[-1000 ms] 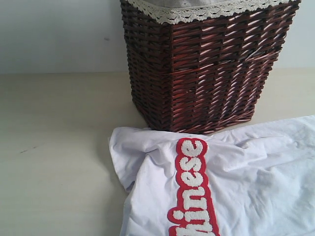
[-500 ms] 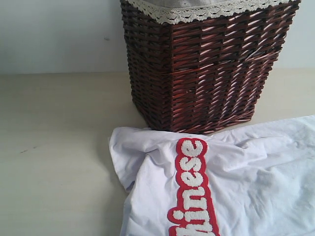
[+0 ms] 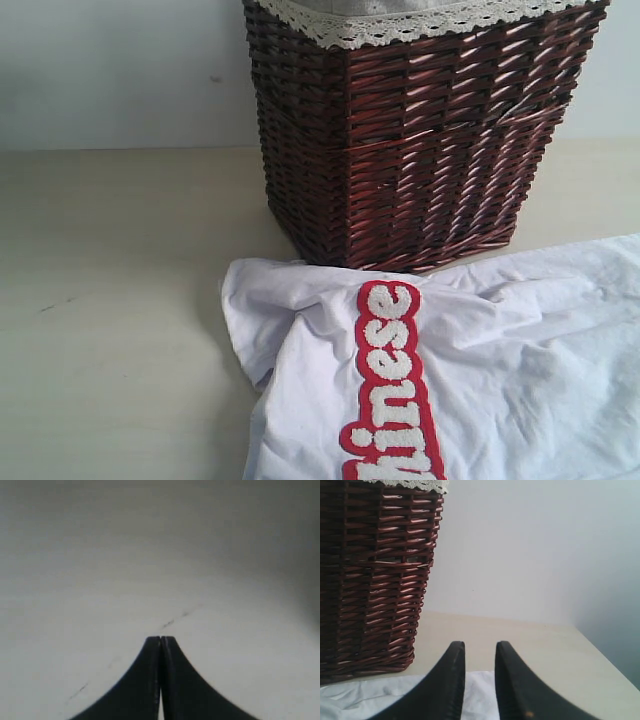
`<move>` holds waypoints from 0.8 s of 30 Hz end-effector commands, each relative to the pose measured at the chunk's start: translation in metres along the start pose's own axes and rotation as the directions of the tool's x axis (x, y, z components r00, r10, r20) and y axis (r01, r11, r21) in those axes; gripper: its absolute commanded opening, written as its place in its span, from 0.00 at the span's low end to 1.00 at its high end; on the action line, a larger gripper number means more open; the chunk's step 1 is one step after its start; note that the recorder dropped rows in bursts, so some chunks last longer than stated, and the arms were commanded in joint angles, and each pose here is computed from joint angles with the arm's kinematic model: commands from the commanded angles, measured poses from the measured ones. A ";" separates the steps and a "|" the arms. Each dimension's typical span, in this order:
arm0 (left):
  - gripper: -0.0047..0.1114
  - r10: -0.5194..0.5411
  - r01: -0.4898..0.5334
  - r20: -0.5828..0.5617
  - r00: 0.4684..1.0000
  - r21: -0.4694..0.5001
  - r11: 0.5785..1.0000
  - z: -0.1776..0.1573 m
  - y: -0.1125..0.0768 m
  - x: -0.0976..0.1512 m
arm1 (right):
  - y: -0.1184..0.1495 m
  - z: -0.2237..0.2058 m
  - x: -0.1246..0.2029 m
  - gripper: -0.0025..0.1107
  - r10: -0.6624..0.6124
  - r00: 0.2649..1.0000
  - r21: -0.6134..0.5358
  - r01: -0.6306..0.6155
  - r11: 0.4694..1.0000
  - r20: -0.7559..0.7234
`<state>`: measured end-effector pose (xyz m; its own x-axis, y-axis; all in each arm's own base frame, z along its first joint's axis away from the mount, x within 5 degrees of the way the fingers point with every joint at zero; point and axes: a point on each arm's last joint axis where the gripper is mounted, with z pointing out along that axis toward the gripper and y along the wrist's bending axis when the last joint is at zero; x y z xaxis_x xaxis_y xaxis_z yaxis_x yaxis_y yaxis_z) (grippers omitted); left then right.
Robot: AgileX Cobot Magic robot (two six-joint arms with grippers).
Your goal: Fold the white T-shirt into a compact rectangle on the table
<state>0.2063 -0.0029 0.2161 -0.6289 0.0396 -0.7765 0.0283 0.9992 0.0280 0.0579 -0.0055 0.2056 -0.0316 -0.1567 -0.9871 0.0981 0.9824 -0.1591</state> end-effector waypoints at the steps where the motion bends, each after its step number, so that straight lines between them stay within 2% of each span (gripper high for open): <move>1: 0.04 0.052 -0.052 -0.004 0.999 0.063 0.997 0.024 -0.018 -0.014 | 0.000 0.000 0.001 0.23 -0.009 1.000 -0.002 0.009 1.000 0.001; 5: 0.04 0.051 -0.053 0.020 0.998 0.083 0.995 0.044 -0.023 -0.013 | 0.000 0.000 0.001 0.23 -0.003 1.000 -0.003 0.003 1.000 0.001; 10: 0.04 0.059 -0.053 -0.079 0.995 0.081 0.995 0.057 -0.023 0.000 | 0.000 0.000 0.001 0.23 -0.003 1.000 -0.003 0.003 1.000 0.001; 17: 0.04 0.054 -0.046 -0.099 0.994 0.079 0.996 0.059 -0.022 0.003 | 0.000 0.000 0.001 0.23 -0.003 1.000 -0.003 0.003 1.000 0.001; 21: 0.04 0.014 -0.007 -0.082 0.997 0.082 0.997 0.059 -0.024 0.002 | 0.000 0.000 0.001 0.23 -0.003 1.000 -0.003 0.003 1.000 0.001; 22: 0.04 0.066 -0.061 -0.053 0.996 0.102 0.993 0.059 -0.028 0.000 | 0.000 0.000 0.001 0.23 -0.003 1.000 -0.003 0.003 1.000 0.001; 24: 0.04 0.234 -0.235 0.026 0.972 0.151 0.960 0.058 -0.040 -0.007 | 0.000 0.000 0.001 0.23 -0.003 1.000 -0.003 0.003 1.000 0.001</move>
<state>0.2501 -0.0303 0.1766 -0.6792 0.1262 -0.7230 0.1553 0.9875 0.0266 0.0579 -0.0055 0.2056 -0.0323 -0.1566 -0.9871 0.0979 0.9824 -0.1590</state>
